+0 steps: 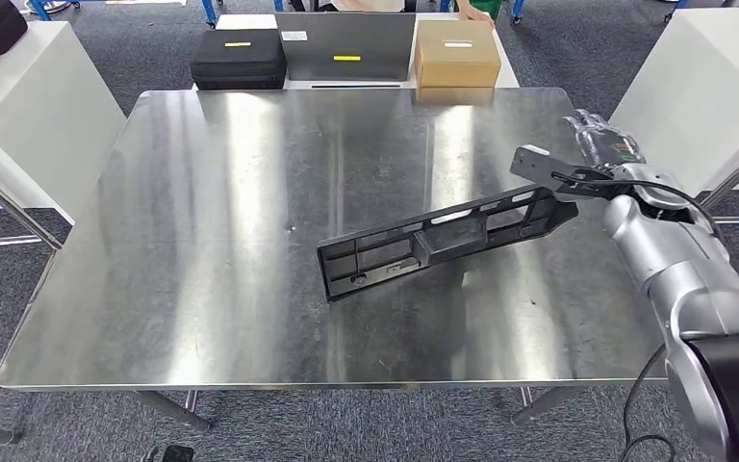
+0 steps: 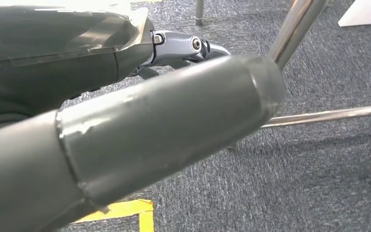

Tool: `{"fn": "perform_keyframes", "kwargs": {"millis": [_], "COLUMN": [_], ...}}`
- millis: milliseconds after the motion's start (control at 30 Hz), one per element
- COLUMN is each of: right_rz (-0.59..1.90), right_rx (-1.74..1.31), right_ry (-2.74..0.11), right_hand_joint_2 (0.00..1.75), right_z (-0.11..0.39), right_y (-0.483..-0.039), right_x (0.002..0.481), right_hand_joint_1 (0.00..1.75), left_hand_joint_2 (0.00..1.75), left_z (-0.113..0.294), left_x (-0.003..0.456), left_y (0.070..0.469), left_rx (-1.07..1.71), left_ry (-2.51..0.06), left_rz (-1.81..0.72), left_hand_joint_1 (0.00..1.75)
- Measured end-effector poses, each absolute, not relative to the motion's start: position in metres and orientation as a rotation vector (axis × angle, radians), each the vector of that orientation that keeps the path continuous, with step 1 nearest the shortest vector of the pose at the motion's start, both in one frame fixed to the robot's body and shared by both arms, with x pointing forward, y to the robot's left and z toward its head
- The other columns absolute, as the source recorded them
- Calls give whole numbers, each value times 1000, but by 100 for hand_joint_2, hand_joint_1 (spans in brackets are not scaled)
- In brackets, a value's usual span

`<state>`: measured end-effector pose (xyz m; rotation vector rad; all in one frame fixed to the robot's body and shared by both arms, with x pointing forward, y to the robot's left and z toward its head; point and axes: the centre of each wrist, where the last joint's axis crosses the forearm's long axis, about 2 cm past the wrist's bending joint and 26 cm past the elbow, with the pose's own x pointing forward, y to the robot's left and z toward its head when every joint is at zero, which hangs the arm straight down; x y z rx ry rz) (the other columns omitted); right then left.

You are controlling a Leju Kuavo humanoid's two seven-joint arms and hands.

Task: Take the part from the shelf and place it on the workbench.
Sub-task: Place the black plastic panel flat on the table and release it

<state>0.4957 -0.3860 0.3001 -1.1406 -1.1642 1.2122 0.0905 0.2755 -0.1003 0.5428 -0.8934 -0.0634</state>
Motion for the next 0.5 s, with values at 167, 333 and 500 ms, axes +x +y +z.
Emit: {"fn": "perform_keyframes", "kwargs": {"millis": [167, 333, 500], "right_rz": [1189, 1177, 1167], "right_rx": [-1157, -1139, -1148], "right_ry": [-1158, -1144, -1137], "right_hand_joint_2": [175, 175, 175], "right_z": [323, 333, 336], "right_y": [-408, -427, -438], "right_x": [495, 492, 489], "right_hand_joint_1": [0, 0, 0], "left_hand_joint_2": [0, 0, 0], "left_z": [-100, -101, -101], "left_x": [90, 90, 89], "left_y": [278, 278, 278], "left_rx": [551, 549, 548], "left_ry": [-896, -897, -897], "left_rz": [-50, -42, -40], "left_hand_joint_1": [0, 0, 0]}}
